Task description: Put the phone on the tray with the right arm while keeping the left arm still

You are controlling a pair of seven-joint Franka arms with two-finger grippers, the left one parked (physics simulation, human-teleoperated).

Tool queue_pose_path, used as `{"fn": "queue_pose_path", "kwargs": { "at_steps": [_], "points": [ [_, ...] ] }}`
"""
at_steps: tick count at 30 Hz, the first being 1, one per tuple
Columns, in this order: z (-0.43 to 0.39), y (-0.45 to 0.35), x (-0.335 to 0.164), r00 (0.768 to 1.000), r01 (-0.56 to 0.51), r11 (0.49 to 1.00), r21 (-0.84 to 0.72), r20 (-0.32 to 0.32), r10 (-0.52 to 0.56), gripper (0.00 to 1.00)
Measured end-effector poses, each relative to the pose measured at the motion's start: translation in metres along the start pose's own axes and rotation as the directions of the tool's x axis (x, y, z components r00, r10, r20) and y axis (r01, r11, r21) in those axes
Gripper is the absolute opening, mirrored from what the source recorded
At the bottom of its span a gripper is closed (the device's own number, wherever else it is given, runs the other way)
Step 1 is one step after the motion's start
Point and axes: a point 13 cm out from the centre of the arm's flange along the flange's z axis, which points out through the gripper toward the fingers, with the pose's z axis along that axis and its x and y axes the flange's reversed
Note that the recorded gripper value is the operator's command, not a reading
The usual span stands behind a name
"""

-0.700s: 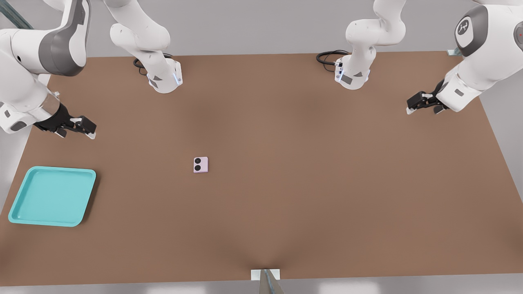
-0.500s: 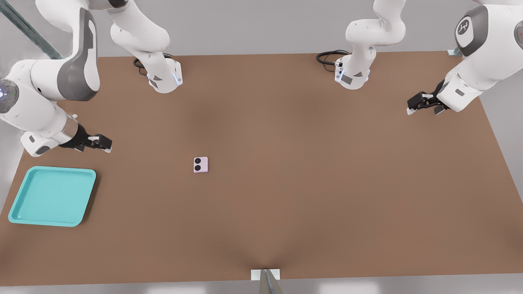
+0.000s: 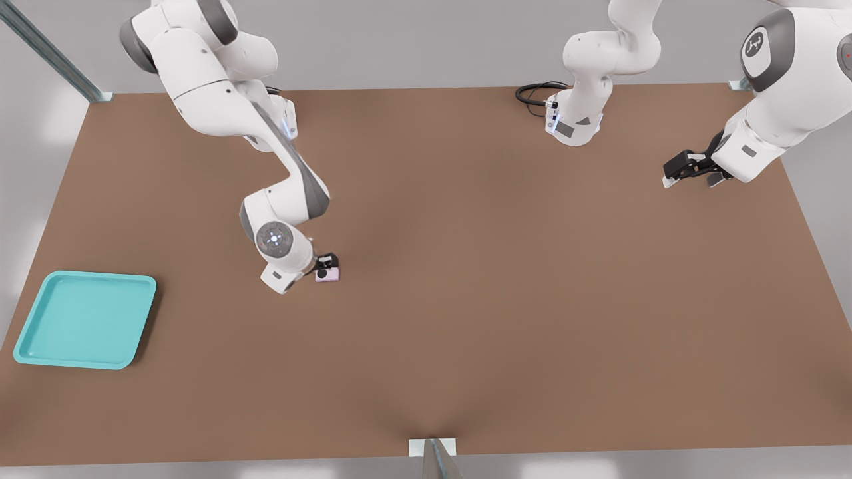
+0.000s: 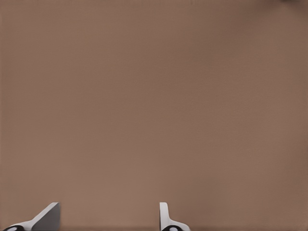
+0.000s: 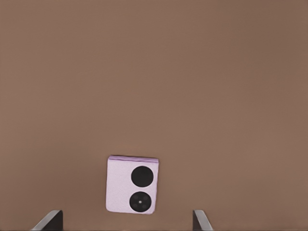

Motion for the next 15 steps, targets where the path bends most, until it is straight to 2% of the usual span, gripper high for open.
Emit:
{"fn": "queue_pose_path", "kwargs": {
  "at_steps": [6, 15],
  "points": [
    [0.058, -0.003, -0.006, 0.996, -0.078, 0.996, -0.048, 0.027, 0.079, 1.0],
    [0.097, 0.005, -0.017, 0.991, -0.112, 0.991, -0.072, 0.059, 0.116, 1.0]
  ]
}}
